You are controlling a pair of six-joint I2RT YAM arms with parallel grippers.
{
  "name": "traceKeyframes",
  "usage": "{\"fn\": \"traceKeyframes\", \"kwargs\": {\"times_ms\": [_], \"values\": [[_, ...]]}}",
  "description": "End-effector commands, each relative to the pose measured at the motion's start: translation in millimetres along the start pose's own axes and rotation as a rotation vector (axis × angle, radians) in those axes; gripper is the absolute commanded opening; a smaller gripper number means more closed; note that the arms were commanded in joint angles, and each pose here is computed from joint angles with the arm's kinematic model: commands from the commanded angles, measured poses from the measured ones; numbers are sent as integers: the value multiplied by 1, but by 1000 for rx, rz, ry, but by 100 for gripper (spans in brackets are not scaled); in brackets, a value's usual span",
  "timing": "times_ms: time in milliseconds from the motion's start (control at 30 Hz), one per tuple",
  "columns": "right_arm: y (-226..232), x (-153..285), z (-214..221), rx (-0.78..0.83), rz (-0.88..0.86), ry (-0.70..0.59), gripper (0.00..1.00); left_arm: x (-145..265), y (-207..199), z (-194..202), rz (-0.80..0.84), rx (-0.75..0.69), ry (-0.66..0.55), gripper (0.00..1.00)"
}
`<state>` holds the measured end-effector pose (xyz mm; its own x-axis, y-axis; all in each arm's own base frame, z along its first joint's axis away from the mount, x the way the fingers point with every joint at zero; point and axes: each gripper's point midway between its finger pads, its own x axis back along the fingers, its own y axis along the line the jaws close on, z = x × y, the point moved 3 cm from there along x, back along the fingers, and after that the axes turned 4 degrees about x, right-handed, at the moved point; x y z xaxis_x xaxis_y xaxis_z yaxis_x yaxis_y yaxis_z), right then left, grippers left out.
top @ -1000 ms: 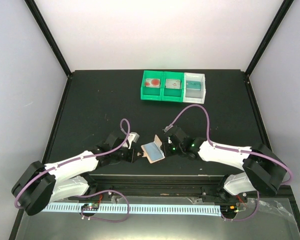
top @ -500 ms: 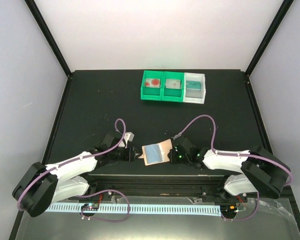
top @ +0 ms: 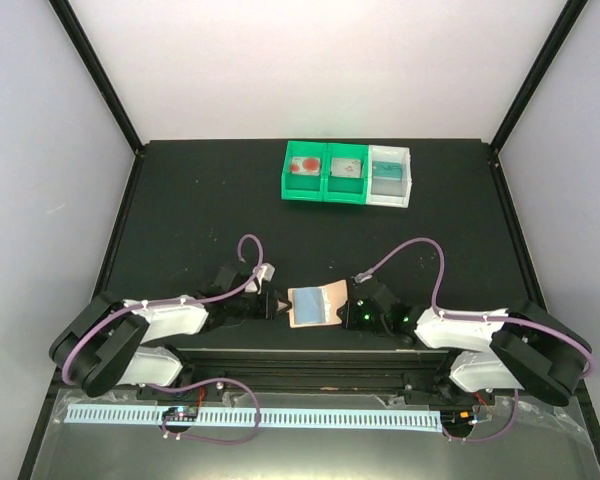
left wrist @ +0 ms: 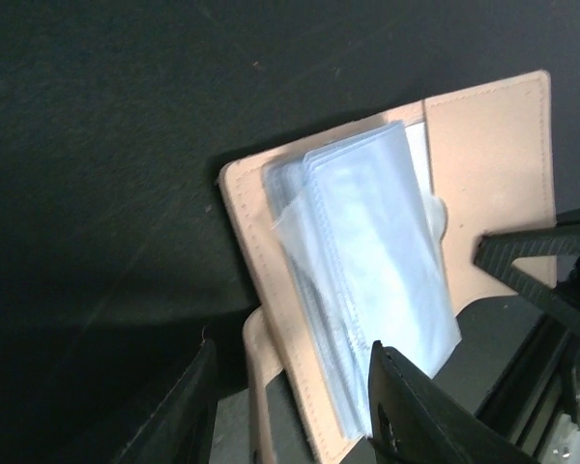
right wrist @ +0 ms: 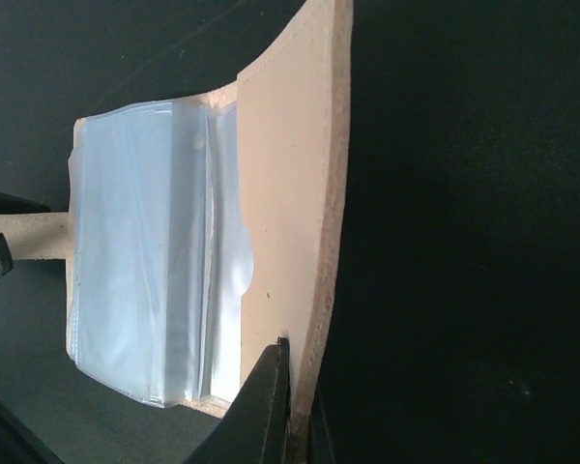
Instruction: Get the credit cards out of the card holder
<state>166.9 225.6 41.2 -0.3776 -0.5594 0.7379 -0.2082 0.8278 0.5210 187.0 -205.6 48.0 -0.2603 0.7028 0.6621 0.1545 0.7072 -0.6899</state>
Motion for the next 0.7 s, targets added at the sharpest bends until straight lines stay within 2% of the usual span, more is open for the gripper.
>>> {"fn": "traceKeyframes", "kwargs": {"times_ms": [0,100,167,200,300,400,667], "values": [[-5,1,2,-27,9,-19,7,-11,4,1,20,58,17,45],[-6,1,2,-35,6,-20,8,-16,4,1,38,77,26,42],[-5,2,1,-34,7,-25,10,-19,4,0,38,82,27,36],[-6,4,0,-33,16,-28,13,-20,4,-1,40,81,25,30],[-6,11,-4,-16,56,-26,24,-19,-2,-4,59,55,25,4],[-7,24,-13,31,139,-22,43,-16,-9,-6,80,29,26,2],[23,69,-46,99,138,-82,68,-1,-31,-4,179,-2,43,2]]}}
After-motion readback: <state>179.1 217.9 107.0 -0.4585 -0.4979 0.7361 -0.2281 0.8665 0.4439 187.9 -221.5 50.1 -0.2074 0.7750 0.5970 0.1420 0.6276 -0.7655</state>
